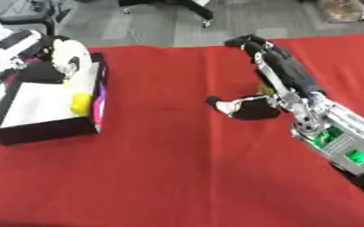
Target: Pick up the objects with one hand, pass them to the other hand, and then place them into the box on the other side of the table.
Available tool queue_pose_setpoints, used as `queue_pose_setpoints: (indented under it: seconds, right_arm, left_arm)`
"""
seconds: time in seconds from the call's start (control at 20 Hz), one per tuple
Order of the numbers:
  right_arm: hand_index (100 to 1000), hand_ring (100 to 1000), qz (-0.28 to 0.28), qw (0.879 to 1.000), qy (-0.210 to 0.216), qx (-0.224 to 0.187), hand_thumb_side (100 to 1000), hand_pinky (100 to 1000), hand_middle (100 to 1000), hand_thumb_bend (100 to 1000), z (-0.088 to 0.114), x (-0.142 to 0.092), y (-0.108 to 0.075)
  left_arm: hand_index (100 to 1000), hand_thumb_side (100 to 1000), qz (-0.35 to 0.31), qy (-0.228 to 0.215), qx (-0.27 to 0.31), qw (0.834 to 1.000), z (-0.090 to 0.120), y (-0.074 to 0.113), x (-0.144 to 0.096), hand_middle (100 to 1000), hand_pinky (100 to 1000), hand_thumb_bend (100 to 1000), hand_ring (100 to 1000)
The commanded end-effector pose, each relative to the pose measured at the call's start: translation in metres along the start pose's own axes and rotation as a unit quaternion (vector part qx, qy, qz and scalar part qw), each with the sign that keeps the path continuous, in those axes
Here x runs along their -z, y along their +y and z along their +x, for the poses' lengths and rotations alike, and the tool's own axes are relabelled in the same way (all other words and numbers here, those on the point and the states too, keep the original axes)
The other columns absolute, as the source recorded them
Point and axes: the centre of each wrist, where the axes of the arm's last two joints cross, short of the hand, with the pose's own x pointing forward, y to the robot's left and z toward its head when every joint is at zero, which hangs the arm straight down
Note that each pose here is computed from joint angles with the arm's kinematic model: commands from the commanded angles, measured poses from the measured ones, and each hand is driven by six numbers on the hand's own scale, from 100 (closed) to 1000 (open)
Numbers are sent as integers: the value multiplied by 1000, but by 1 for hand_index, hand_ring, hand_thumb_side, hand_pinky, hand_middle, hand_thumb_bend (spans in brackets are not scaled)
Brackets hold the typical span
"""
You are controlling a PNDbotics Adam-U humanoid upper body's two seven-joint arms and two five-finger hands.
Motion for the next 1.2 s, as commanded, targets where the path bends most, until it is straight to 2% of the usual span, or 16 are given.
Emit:
queue_pose_setpoints:
  seconds: [0.05, 0.25, 0.35, 0.4, 0.75, 0.95, 1.0, 1.1, 1.2]
  right_arm:
    - [876, 884, -16, 1000, -3, -12, 363, 723, 837, 548, -1, 0, -10]
    - [876, 884, -16, 1000, -2, -12, 365, 724, 836, 550, -1, -1, -9]
    - [874, 882, -17, 1000, -1, -12, 369, 725, 835, 549, -2, -2, -8]
    - [873, 882, -18, 1000, 1, -12, 369, 725, 834, 550, -2, -2, -8]
    - [871, 880, -20, 1000, -2, -11, 362, 725, 832, 555, -2, -3, -7]
    - [869, 878, -20, 1000, -3, -12, 363, 726, 831, 557, -3, -3, -6]
    - [869, 878, -20, 1000, -2, -13, 363, 726, 831, 557, -3, -4, -6]
    - [869, 878, -21, 1000, 0, -14, 362, 724, 831, 557, -4, -4, -6]
    - [870, 878, -23, 1000, 0, -15, 361, 725, 831, 557, -4, -4, -7]
  left_arm:
    - [228, 217, 41, 33, 13, 999, -21, 24, -4, 281, 750, 100, 463]
    - [233, 218, 45, 57, 14, 997, -40, 22, -1, 283, 752, 100, 465]
    - [272, 219, 46, 62, 16, 997, -46, 22, 0, 298, 757, 100, 478]
    - [331, 202, 44, 63, 17, 997, -49, 21, 1, 334, 765, 100, 497]
    - [434, 158, 29, 68, 41, 996, -71, 14, 11, 412, 801, 100, 544]
    - [725, 139, 20, 72, 57, 996, -81, 9, 15, 578, 846, 100, 672]
    - [747, 189, 20, 74, 63, 995, -82, 9, 16, 600, 851, 100, 693]
    - [819, 361, 21, 80, 77, 994, -85, 9, 16, 693, 871, 131, 762]
    - [842, 476, 22, 90, 89, 992, -88, 8, 16, 720, 878, 162, 782]
